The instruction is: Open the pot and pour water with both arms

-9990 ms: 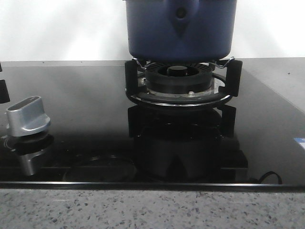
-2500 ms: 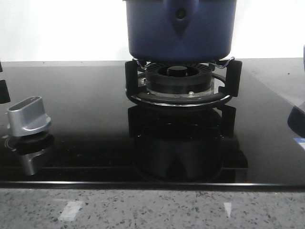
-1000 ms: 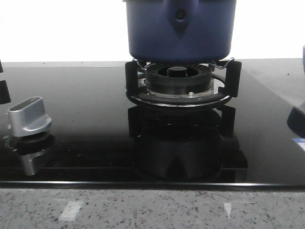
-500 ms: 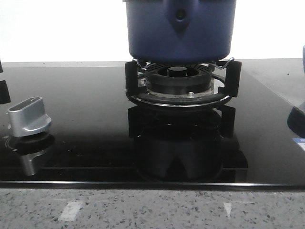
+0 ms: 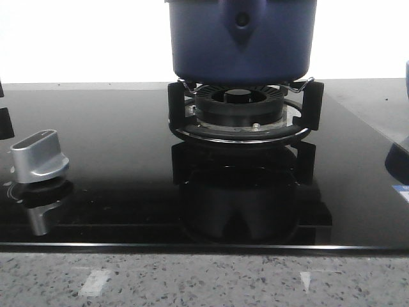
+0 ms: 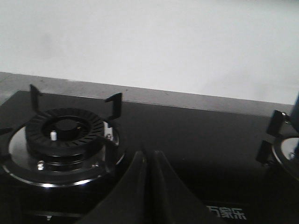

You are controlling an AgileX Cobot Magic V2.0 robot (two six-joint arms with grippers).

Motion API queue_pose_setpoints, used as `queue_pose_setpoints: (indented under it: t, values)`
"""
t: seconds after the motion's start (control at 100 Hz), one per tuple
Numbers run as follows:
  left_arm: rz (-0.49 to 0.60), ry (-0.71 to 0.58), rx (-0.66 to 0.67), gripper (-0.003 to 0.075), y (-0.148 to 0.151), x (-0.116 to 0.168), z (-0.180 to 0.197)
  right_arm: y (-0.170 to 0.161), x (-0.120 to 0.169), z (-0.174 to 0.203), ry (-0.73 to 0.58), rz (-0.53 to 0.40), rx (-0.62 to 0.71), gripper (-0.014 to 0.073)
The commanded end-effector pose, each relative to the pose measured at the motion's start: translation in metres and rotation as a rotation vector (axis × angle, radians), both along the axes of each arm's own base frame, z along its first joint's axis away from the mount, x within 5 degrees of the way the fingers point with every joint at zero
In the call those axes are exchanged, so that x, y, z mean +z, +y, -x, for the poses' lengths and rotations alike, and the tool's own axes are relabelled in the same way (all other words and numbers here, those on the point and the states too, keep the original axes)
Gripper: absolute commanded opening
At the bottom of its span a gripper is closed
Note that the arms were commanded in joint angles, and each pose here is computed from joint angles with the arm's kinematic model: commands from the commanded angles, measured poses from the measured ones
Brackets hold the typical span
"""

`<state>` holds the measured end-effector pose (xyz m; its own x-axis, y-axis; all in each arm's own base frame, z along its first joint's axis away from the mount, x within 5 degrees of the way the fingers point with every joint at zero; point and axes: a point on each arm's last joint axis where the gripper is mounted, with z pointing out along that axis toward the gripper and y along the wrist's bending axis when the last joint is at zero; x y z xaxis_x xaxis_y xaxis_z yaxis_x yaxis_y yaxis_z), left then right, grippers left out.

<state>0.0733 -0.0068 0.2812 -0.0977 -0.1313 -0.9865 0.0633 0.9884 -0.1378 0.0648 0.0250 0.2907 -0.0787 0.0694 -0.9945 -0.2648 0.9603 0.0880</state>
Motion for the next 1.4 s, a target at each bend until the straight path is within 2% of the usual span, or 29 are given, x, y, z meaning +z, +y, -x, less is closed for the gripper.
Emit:
queue_pose_setpoints:
  t: [0.0,0.14,0.4,0.6,0.86,1.39]
  values:
    - [0.037,-0.127,0.053,-0.0020,0.005,0.012,-0.001,-0.003,0.012,0.000,-0.053,-0.018,-0.029,-0.0066]
    - [0.013,-0.175,0.056,-0.0020,0.005,-0.009,0.007,-0.003,0.012,0.000,-0.053,-0.018,-0.029,-0.0066]
    - [-0.025,-0.152,0.056,-0.0020,0.006,-0.059,0.016,-0.003,0.012,0.000,-0.053,-0.018,-0.029,-0.0066]
    - [-0.025,-0.145,0.056,-0.0020,0.006,-0.080,0.018,-0.003,0.012,0.000,-0.053,-0.018,-0.029,-0.0066]
    - [-0.017,-0.061,0.053,-0.0020,0.005,-0.088,0.018,-0.003,0.012,0.000,-0.055,-0.019,-0.031,-0.0066]
    - [-0.017,-0.060,0.053,-0.0020,0.005,-0.088,0.018,-0.003,0.012,0.000,-0.055,-0.019,-0.031,-0.0066]
